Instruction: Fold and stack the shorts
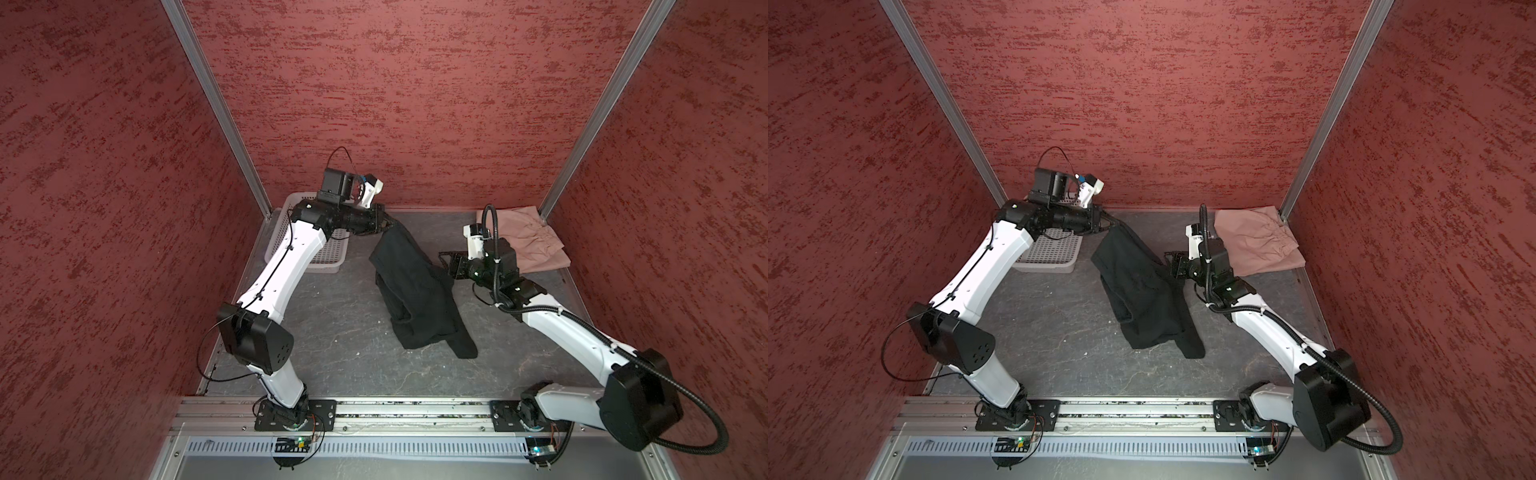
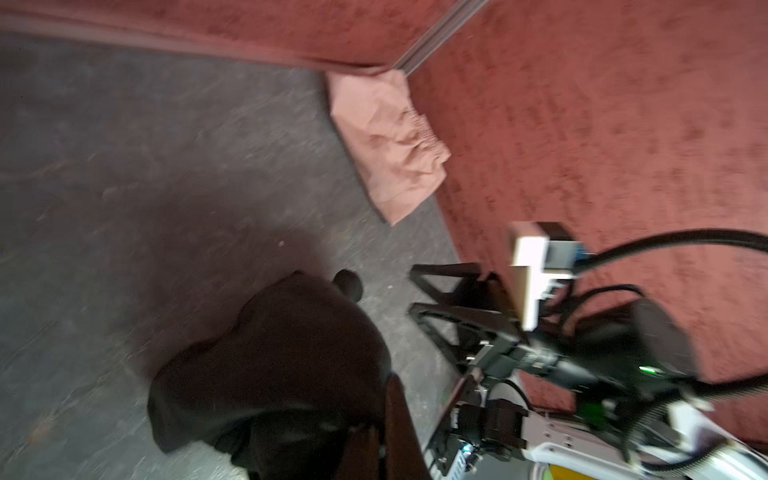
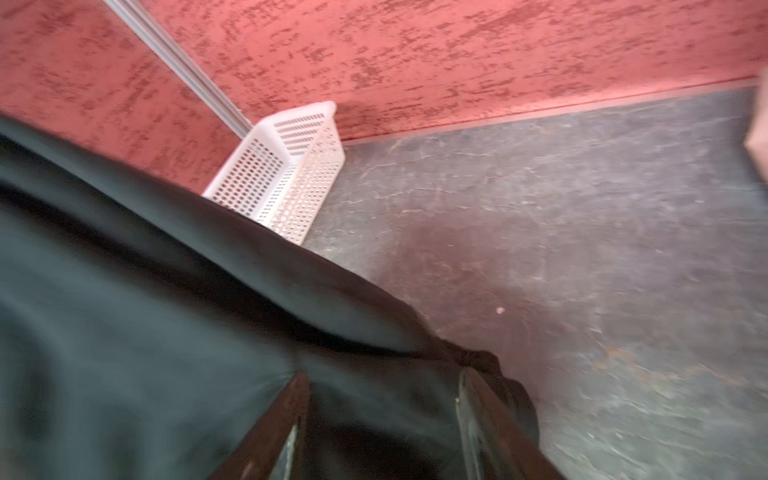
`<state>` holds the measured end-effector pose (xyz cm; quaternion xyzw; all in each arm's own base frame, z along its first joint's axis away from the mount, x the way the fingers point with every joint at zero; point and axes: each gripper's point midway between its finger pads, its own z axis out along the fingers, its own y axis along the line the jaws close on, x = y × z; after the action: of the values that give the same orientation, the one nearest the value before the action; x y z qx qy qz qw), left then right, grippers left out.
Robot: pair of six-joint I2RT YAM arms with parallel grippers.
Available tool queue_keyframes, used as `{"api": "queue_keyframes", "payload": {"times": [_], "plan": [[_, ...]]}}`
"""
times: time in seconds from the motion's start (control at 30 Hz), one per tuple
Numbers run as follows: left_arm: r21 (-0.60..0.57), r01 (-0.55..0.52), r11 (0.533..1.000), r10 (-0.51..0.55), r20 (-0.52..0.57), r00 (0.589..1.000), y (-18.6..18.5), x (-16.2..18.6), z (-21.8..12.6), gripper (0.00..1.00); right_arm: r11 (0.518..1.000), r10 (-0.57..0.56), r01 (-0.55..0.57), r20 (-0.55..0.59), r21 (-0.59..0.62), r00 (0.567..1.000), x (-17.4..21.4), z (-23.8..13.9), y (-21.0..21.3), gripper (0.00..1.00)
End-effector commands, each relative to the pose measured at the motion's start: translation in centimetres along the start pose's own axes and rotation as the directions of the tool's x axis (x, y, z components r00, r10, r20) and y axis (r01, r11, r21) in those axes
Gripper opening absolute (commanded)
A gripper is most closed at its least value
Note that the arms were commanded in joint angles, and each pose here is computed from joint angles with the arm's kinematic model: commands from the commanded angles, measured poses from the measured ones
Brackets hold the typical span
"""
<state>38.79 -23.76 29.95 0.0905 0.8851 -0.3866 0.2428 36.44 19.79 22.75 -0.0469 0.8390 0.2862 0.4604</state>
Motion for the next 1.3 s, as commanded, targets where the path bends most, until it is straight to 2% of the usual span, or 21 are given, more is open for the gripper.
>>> {"api": "queue_keyframes", "payload": {"times": [0.0,0.03,0.07,0.13,0.17,0.27,0.37,0.43,0.53,0.63,0.73,0.77,0.83,0.93,0.97,1.07,1.1,1.17,1.27], "plan": [[-0.209,-0.067,0.976,0.086,0.084,0.993,3.8,-1.4,-1.4,0.21,0.997,-0.061,0.064,-0.078,0.044,0.995,1.0,-0.7,-0.7,0.63],[-0.265,-0.069,0.962,0.091,0.071,0.993,5.2,-1.2,-1.3,0.53,0.997,-0.066,0.069,-0.099,0.029,0.993,1.5,-0.8,-0.5,0.64],[-0.315,-0.068,0.947,0.092,0.063,0.994,6.7,-1.0,-1.4,0.71,0.998,-0.062,0.066,-0.122,0.026,0.991,2.2,-0.9,-0.6,0.65],[-0.366,-0.047,0.930,0.070,0.050,0.996,8.9,-0.6,-1.7,0.85,0.998,-0.044,0.050,-0.167,0.030,0.985,3.4,-1.0,-0.8,0.66],[-0.395,-0.039,0.918,0.063,0.049,0.997,9.8,-0.4,-2.1,0.99,0.998,-0.028,0.039,-0.197,0.052,0.980,4.2,-1.0,-1.3,0.67],[-0.508,-0.045,0.860,0.076,0.040,0.996,11.7,0.1,-4.4,0.99,0.993,0.034,0.001,-0.296,0.118,0.954,7.0,-1.1,-2.8,0.70],[-0.564,-0.052,0.824,0.080,0.025,0.996,12.1,1.0,-6.6,0.99,0.989,0.084,-0.033,-0.361,0.145,0.929,9.5,-0.7,-4.0,0.79],[-0.541,-0.071,0.838,0.081,-0.005,0.997,11.5,2.1,-6.4,0.99,0.988,0.101,-0.047,-0.382,0.150,0.918,10.5,0.1,-5.1,0.81],[-0.483,-0.113,0.869,0.105,-0.043,0.994,10.0,4.3,-4.8,0.99,0.982,0.127,-0.068,-0.348,0.179,0.929,9.7,1.6,-7.5,0.82],[-0.391,-0.062,0.918,0.050,-0.039,0.998,8.8,6.2,-3.3,0.99,0.982,0.136,-0.088,-0.304,0.165,0.943,8.4,3.1,-9.3,0.83],[-0.322,-0.024,0.946,0.016,-0.028,0.999,7.8,7.6,-2.6,0.99,0.997,0.070,-0.077,-0.357,-0.004,0.931,8.8,5.1,-7.4,0.82],[-0.325,-0.022,0.946,0.013,-0.030,0.999,7.7,8.0,-2.6,1.00,0.988,0.062,-0.108,-0.373,-0.106,0.926,9.1,5.3,-5.7,0.82],[-0.348,-0.021,0.937,0.011,-0.032,0.999,8.0,8.7,-2.8,0.99,0.968,0.047,-0.134,-0.368,-0.214,0.929,9.4,5.4,-4.0,0.81],[-0.370,-0.012,0.929,0.002,-0.026,1.000,8.6,9.4,-3.4,0.99,0.950,0.032,-0.153,-0.402,-0.272,0.915,10.5,5.6,-3.2,0.72],[-0.373,-0.008,0.928,0.000,-0.022,1.000,8.8,9.5,-3.6,0.99,0.941,0.025,-0.159,-0.407,-0.298,0.913,10.6,5.7,-2.7,0.62],[-0.386,0.007,0.923,-0.012,-0.011,1.000,9.3,9.5,-4.3,0.99,0.924,-0.019,-0.135,-0.397,-0.357,0.918,9.9,5.6,-0.3,0.14],[-0.395,0.016,0.918,-0.019,-0.004,1.000,9.5,9.4,-4.7,0.99,0.923,-0.042,-0.111,-0.385,-0.367,0.922,9.3,5.4,0.9,0.02],[-0.416,0.035,0.909,-0.032,0.015,0.999,9.9,9.3,-5.7,0.99,0.912,-0.085,-0.067,-0.348,-0.405,0.934,7.8,4.7,3.6,0.00],[-0.425,0.081,0.901,-0.057,0.070,0.996,10.6,8.8,-7.4,0.99,0.857,-0.141,-0.029,-0.289,-0.515,0.947,6.5,3.4,9.5,0.00]]}}
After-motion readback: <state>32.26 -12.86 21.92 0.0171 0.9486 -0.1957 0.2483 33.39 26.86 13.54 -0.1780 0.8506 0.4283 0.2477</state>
